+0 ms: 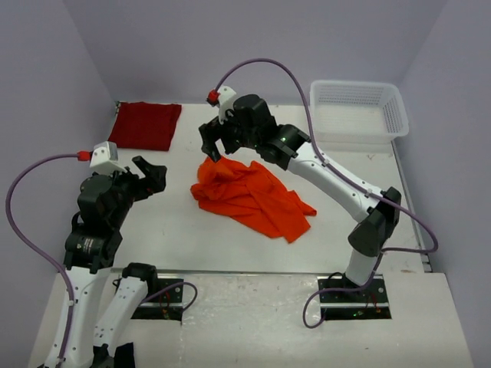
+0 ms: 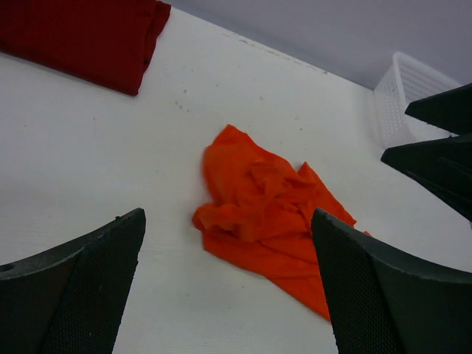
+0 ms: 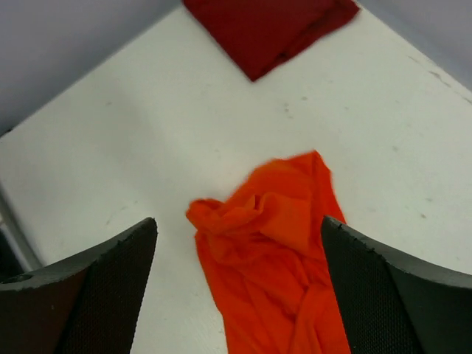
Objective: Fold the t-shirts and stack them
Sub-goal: Move the tshirt to the center of the board
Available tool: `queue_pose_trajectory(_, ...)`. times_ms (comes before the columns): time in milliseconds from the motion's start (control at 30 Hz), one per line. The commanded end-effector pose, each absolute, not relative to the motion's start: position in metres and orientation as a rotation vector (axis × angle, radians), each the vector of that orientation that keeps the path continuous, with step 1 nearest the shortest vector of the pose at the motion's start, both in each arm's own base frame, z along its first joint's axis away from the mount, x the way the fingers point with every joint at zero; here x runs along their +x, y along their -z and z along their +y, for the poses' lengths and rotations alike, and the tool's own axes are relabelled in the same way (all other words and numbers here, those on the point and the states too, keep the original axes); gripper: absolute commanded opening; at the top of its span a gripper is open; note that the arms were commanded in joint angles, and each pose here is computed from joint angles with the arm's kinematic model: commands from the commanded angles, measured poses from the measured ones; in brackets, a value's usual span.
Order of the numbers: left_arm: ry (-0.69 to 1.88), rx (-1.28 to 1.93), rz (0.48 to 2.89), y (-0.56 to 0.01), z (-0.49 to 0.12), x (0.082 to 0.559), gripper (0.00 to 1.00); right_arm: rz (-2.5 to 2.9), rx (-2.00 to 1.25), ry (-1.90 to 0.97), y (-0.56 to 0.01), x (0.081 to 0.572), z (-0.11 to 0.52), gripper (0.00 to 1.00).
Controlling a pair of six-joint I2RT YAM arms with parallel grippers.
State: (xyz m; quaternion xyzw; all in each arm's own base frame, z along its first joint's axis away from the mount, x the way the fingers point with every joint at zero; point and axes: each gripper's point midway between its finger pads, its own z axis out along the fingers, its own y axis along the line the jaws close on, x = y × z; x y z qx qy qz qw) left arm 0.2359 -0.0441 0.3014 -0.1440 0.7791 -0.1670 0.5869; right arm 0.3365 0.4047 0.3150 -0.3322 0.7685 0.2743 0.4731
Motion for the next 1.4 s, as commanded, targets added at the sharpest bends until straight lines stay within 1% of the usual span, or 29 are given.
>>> queue_pose_trajectory(0, 0.411, -0.316, 1.826, -0.305, -0.049, 0.236, 0.93, 1.776, -0.543, -0.421, -0.391, 0.364, 0.332, 0.92)
queue_pose_trajectory(33, 0.416, -0.312, 1.843, -0.3, -0.051, 0.239, 0.93, 1.808, -0.486, -0.362, -0.384, 0.368, 0.312, 0.91)
queue_pose_trajectory(67, 0.415, -0.312, 1.86, -0.294, -0.052, 0.24, 0.93, 1.899, -0.428, -0.28, -0.349, 0.376, 0.284, 0.89)
queue_pose_trajectory(100, 0.44, -0.292, 1.877, -0.29, -0.057, 0.241, 0.93, 1.942, -0.4, -0.268, -0.335, 0.375, 0.268, 0.87)
queue_pose_trajectory(133, 0.445, -0.286, 1.89, -0.285, -0.06, 0.246, 0.93, 1.956, -0.352, -0.288, -0.334, 0.366, 0.25, 0.86)
queue_pose_trajectory(167, 0.461, -0.271, 1.911, -0.278, -0.064, 0.247, 0.92, 2.07, -0.336, -0.308, -0.287, 0.36, 0.234, 0.84)
queue_pose_trajectory(233, 0.48, -0.253, 1.94, -0.27, -0.069, 0.254, 0.89, 2.151, -0.285, -0.323, -0.256, 0.35, 0.217, 0.82)
queue_pose_trajectory(267, 0.492, -0.245, 1.957, -0.265, -0.072, 0.256, 0.86, 2.224, -0.253, -0.309, -0.226, 0.341, 0.203, 0.81)
queue_pose_trajectory(300, 0.519, -0.221, 1.975, -0.261, -0.079, 0.26, 0.84, 2.268, -0.262, -0.349, -0.211, 0.334, 0.206, 0.79)
queue_pose_trajectory(367, 0.549, -0.202, 1.99, -0.26, -0.085, 0.263, 0.83, 2.368, -0.286, -0.343, -0.171, 0.32, 0.203, 0.78)
queue_pose_trajectory(400, 0.558, -0.195, 1.997, -0.259, -0.087, 0.263, 0.83, 2.399, -0.311, -0.384, -0.159, 0.315, 0.209, 0.78)
queue_pose_trajectory(533, 0.565, -0.188, 1.979, -0.264, -0.088, 0.264, 0.85, 2.475, -0.336, -0.512, -0.117, 0.319, 0.237, 0.77)
queue_pose_trajectory(633, 0.568, -0.18, 1.958, -0.269, -0.088, 0.26, 0.85, 2.479, -0.299, -0.574, -0.111, 0.329, 0.253, 0.73)
queue_pose_trajectory(700, 0.568, -0.175, 1.955, -0.27, -0.087, 0.256, 0.85, 2.478, -0.283, -0.583, -0.104, 0.336, 0.259, 0.68)
queue_pose_trajectory(933, 0.552, -0.175, 1.978, -0.261, -0.085, 0.254, 0.85, 2.473, -0.285, -0.578, -0.093, 0.362, 0.273, 0.64)
queue_pose_trajectory(1000, 0.548, -0.18, 1.992, -0.256, -0.085, 0.254, 0.86, 2.472, -0.283, -0.571, -0.091, 0.368, 0.275, 0.59)
queue_pose_trajectory(1033, 0.544, -0.181, 1.999, -0.253, -0.085, 0.254, 0.86, 2.473, -0.283, -0.565, -0.089, 0.372, 0.277, 0.55)
queue_pose_trajectory(1067, 0.541, -0.181, 2.002, -0.251, -0.085, 0.255, 0.85, 2.475, -0.284, -0.562, -0.088, 0.373, 0.278, 0.46)
queue_pose_trajectory(1133, 0.53, -0.186, 2.021, -0.243, -0.084, 0.256, 0.86, 2.477, -0.281, -0.552, -0.085, 0.378, 0.279, 0.42)
queue_pose_trajectory(1167, 0.523, -0.188, 2.028, -0.24, -0.083, 0.257, 0.85, 2.477, -0.289, -0.556, -0.085, 0.379, 0.28, 0.34)
queue_pose_trajectory(1200, 0.518, -0.191, 2.029, -0.239, -0.082, 0.257, 0.86, 2.476, -0.291, -0.555, -0.084, 0.379, 0.28, 0.32)
queue_pose_trajectory(1300, 0.5, -0.196, 2.043, -0.231, -0.08, 0.258, 0.86, 2.462, -0.293, -0.551, -0.087, 0.381, 0.28, 0.31)
queue_pose_trajectory(1367, 0.485, -0.197, 2.058, -0.225, -0.078, 0.259, 0.86, 2.453, -0.293, -0.549, -0.089, 0.384, 0.28, 0.24)
